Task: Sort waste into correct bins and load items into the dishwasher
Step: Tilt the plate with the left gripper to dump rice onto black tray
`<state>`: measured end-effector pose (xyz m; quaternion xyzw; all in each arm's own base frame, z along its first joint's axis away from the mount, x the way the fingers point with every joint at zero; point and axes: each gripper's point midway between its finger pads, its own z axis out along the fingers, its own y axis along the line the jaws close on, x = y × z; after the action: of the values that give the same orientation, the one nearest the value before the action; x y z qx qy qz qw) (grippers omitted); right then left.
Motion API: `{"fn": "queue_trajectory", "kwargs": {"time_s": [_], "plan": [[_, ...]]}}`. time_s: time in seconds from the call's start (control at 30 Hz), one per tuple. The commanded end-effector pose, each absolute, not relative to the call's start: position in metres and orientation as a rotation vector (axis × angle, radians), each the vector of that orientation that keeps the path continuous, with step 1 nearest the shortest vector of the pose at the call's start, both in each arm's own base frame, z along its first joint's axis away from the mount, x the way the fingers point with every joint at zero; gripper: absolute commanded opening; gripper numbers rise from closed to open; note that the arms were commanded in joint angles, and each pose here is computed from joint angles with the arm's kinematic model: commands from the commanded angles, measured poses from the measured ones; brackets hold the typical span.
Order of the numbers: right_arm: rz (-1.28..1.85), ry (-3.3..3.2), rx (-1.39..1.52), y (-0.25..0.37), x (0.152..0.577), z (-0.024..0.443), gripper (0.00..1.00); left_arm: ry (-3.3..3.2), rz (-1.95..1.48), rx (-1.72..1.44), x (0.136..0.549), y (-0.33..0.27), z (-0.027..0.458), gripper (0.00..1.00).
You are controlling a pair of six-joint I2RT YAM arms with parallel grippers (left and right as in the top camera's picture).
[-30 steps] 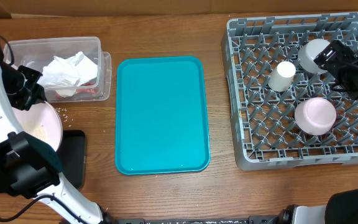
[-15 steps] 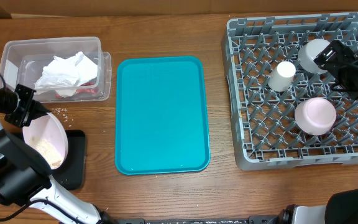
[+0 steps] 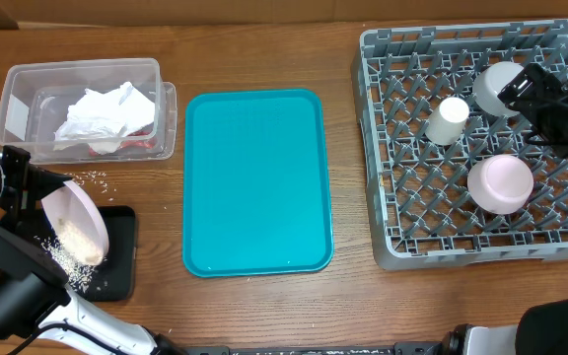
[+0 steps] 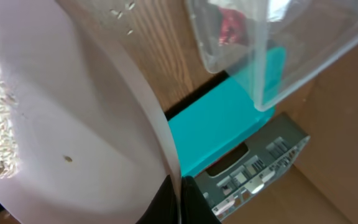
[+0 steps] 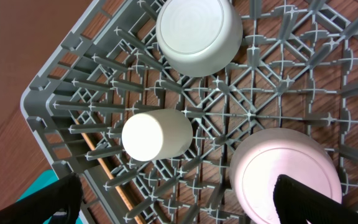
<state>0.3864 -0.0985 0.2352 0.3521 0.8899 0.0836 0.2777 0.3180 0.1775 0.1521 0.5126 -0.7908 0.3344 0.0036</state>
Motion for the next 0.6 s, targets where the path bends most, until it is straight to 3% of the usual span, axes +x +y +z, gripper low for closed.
{"fn": "queue_trajectory", "kwargs": {"time_s": [0.0, 0.57], "plan": [[0.222, 2.343, 0.923, -0.100, 0.387, 0.253, 1.00, -2.518, 1.151, 1.611, 0.320, 0.185, 0.161, 0.04], [0.222, 2.343, 0.923, -0.100, 0.387, 0.253, 1.00, -2.384, 1.322, 1.593, 0.300, 0.178, 0.176, 0.04]]}}
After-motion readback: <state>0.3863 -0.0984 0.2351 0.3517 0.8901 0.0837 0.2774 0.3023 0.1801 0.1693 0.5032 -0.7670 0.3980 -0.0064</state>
